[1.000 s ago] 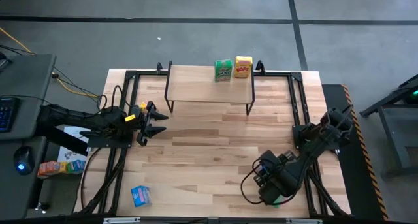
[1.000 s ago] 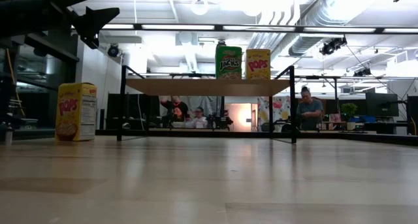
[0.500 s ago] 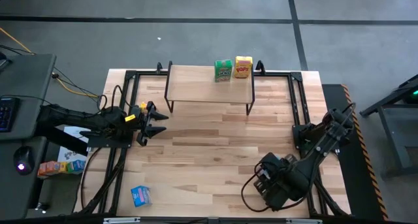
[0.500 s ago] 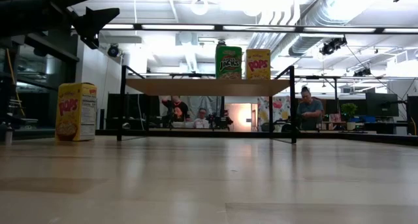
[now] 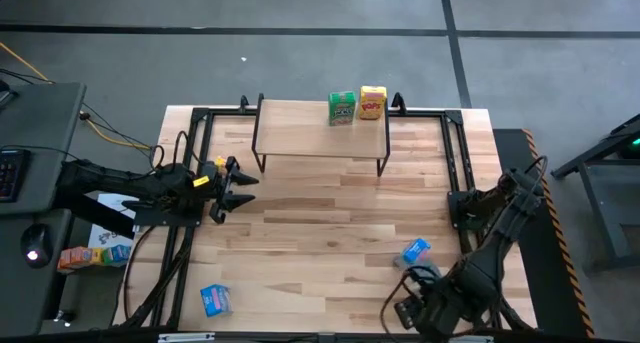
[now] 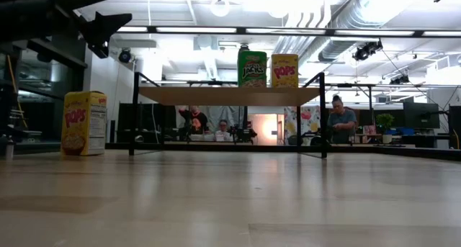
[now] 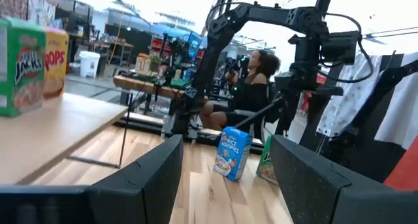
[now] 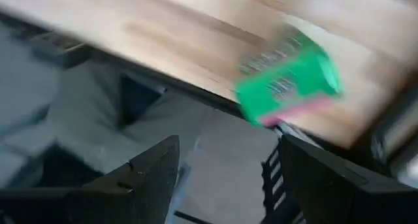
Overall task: Stack cereal on shelf
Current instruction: Put the green cereal box on the shelf aligned with the other green cereal box
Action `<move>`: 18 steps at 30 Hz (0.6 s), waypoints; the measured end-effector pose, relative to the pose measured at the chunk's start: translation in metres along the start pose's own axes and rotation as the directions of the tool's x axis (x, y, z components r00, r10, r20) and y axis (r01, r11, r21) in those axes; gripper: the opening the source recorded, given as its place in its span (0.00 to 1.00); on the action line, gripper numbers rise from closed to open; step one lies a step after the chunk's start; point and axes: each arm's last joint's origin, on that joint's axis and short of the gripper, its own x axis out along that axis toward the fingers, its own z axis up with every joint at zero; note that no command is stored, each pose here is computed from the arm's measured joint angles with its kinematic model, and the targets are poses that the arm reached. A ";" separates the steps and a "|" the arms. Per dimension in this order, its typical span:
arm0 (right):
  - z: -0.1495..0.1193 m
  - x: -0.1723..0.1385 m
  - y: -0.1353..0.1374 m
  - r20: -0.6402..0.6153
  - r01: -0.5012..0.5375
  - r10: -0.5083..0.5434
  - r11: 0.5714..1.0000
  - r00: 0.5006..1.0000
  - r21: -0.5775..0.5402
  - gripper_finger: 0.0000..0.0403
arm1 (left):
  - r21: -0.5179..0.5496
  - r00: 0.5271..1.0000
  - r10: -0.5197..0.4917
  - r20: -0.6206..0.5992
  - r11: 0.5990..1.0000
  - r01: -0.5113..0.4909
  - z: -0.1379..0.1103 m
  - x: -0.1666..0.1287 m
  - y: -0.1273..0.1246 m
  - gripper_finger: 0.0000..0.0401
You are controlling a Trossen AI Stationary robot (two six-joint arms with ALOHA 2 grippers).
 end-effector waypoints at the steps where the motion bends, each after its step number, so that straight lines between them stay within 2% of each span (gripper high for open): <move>1: -0.002 0.001 -0.004 0.005 0.019 -0.019 0.998 1.000 0.066 0.64 | -0.005 1.000 0.002 -0.010 1.000 -0.002 -0.001 0.000 0.000 0.55; 2: -0.004 0.004 -0.006 0.003 0.036 -0.036 0.991 0.999 0.128 0.64 | -0.007 1.000 0.005 -0.020 1.000 -0.005 -0.002 0.000 0.000 0.55; 5: -0.007 0.014 -0.007 -0.038 0.079 -0.074 0.980 0.997 0.181 0.64 | -0.006 0.999 0.010 -0.043 1.000 -0.010 -0.004 0.000 0.001 0.55; 12: -0.001 0.047 0.012 0.032 0.067 -0.075 0.977 0.997 0.201 0.64 | -0.005 0.998 0.016 -0.068 1.000 -0.016 -0.007 0.000 0.002 0.55; 18: 0.001 0.054 0.011 0.033 0.138 -0.149 0.964 0.988 0.227 0.64 | -0.005 0.998 0.014 -0.064 1.000 -0.015 -0.006 0.000 0.001 0.55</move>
